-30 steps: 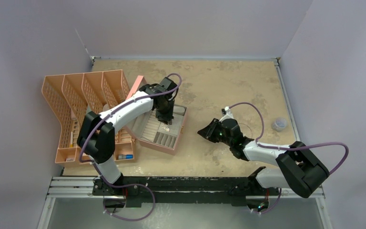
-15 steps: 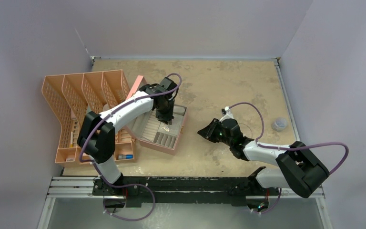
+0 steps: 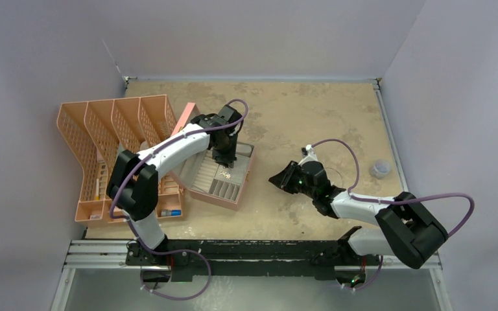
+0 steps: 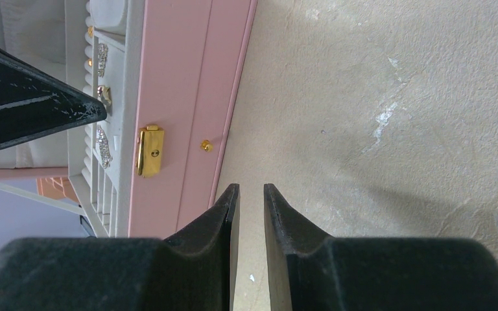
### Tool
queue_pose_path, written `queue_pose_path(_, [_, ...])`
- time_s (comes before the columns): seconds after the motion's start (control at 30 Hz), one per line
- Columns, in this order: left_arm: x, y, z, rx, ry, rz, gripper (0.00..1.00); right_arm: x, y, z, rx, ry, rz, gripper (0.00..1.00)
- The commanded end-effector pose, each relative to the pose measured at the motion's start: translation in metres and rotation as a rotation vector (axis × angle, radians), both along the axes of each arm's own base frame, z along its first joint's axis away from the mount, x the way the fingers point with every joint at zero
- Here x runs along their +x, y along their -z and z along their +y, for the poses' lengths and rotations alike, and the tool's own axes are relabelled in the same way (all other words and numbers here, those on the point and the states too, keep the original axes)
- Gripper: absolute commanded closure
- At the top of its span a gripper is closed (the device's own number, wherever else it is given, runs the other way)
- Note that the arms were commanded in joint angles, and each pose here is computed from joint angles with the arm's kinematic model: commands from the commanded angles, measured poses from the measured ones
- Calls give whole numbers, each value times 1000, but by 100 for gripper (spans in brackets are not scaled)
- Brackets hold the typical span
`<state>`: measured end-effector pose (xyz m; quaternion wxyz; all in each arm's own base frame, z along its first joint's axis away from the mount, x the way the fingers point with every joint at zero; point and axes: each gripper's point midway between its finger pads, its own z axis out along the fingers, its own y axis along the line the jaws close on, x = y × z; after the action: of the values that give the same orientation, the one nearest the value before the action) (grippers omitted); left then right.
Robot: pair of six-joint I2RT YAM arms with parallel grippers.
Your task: Organize the mixed jewelry
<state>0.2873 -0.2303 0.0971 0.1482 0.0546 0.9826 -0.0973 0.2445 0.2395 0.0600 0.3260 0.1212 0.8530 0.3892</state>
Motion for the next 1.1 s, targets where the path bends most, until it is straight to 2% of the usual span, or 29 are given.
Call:
queue_pose_path(0.0, [2,-5,-8,-31,23,-12,100,9,-10,1,7,16,-51,78])
queue_pose_path(0.23, [4,-13,-3,-27,18,-55,100,9,-10,1,8,16,-51,78])
queue_pose_path(0.63, [-1,-20,-10,-93,78,-174,100,8,-10,1,8,17,-51,78])
queue_pose_path(0.87, [5,-23,-4,-39,58,-255,100,8,-9,1,7,17,-50,78])
queue_pose_path(1.07, [14,-37,-2,-53,33,-347,100,9,-10,1,8,18,-51,78])
